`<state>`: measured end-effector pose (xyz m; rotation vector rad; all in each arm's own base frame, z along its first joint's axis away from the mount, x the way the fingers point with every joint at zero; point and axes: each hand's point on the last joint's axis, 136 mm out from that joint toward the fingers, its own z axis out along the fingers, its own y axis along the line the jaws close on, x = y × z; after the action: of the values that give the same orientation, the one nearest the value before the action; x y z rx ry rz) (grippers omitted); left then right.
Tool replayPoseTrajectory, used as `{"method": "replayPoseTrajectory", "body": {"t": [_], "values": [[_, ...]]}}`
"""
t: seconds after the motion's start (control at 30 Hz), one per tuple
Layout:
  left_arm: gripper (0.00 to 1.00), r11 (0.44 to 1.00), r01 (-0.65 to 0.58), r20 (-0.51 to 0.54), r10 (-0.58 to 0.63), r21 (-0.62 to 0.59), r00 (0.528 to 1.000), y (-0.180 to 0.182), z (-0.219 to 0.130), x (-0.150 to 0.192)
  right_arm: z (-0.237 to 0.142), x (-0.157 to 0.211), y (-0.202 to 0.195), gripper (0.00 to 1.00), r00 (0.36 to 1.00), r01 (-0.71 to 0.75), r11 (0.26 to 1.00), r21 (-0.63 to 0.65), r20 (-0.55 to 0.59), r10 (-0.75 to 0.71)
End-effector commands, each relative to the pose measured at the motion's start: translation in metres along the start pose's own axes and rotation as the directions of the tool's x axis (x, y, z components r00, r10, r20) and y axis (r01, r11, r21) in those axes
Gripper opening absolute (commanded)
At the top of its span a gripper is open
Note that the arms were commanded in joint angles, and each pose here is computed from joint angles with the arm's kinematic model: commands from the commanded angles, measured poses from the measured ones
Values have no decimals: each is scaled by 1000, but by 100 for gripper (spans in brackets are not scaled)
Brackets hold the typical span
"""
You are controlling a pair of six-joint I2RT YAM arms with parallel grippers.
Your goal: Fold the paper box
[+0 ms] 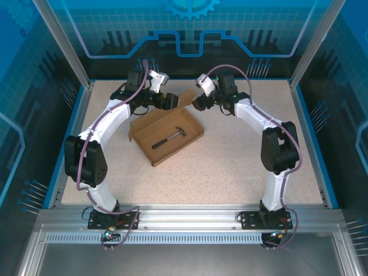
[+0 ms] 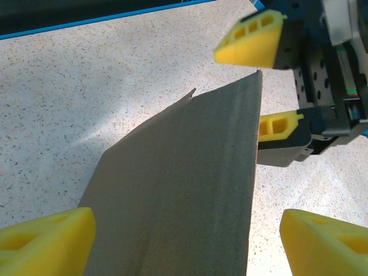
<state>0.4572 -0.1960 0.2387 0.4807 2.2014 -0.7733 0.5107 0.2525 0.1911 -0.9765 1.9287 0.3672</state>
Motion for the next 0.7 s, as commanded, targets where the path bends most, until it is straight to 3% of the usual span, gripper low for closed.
{"method": "replayPoseTrajectory", "body": {"t": [0.0,0.27,0.57,0.67], "values": [[85,999,-27,26,26,33,999,-10,-8,-14,18,0,16,78,996,91,990,-104,8,-91],[85,999,-24,18,24,29,1000,-10,-9,-12,38,-8,26,70,990,139,976,-166,24,-137],[85,999,-31,20,31,13,999,-8,-11,-14,42,-6,35,31,989,148,970,-194,16,-148],[85,999,-36,31,36,-5,999,-7,-14,-19,38,-5,36,24,990,143,971,-189,10,-144]]}}
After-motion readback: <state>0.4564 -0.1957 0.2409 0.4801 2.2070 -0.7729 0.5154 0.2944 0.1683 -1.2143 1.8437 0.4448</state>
